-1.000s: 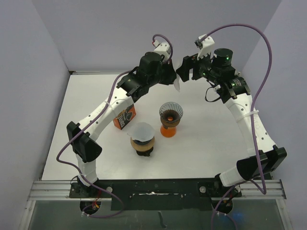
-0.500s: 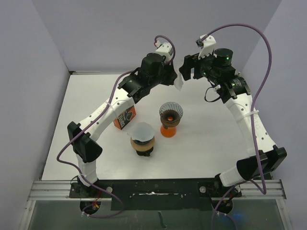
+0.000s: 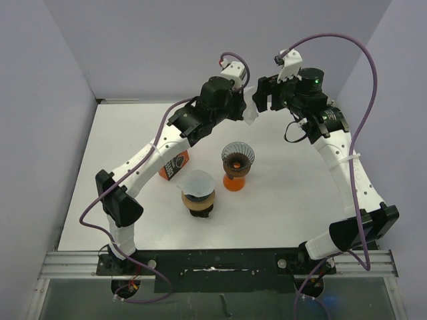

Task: Place the coffee filter in the dripper
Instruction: Place the coffee filter in the coffee dripper.

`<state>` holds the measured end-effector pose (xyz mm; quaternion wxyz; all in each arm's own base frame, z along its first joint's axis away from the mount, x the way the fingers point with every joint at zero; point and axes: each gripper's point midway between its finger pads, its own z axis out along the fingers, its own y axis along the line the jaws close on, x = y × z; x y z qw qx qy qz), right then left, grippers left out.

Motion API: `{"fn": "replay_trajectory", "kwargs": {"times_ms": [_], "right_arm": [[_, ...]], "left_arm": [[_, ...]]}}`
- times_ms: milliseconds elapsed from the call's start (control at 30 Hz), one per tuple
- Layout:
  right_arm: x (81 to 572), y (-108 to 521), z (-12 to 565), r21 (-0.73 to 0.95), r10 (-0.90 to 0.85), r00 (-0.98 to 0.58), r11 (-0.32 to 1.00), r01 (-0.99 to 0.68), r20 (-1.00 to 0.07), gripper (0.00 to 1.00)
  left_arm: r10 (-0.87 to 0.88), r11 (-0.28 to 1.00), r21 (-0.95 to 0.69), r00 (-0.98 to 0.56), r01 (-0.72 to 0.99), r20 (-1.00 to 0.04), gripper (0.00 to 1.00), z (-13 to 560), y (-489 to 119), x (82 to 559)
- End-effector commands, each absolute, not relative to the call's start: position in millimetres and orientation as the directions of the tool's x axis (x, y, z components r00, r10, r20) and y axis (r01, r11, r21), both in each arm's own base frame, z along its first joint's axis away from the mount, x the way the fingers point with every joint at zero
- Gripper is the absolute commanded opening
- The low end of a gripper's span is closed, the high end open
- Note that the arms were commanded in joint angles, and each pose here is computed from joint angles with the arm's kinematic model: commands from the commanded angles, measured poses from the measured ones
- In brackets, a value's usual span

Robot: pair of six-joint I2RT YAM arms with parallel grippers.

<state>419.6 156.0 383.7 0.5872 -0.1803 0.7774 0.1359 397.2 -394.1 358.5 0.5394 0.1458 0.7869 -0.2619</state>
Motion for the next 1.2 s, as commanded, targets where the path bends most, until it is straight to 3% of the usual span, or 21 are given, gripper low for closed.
{"fn": "replay_trajectory", "kwargs": {"times_ms": [0,367,1167], "right_arm": [[415.1,143.1,405.2,-0.018,-0.102,-0.189,0.917,-0.399,-0.977,0.76],[416.0,129.2,396.7,-0.021,-0.103,-0.207,0.931,-0.365,-0.973,0.75],[396.3,158.9,394.5,0.117,-0.021,-0.232,0.815,-0.568,-0.973,0.72]], "left_arm": [[-0.082,0.823,-0.233,-0.298,0.518,-0.951,0.0,385.9,-397.8,400.5],[-0.072,0.835,-0.211,-0.279,0.509,-0.958,0.0,389.2,-397.6,398.8],[-0.044,0.846,-0.17,-0.252,0.506,-0.967,0.0,390.5,-401.4,393.2]]}}
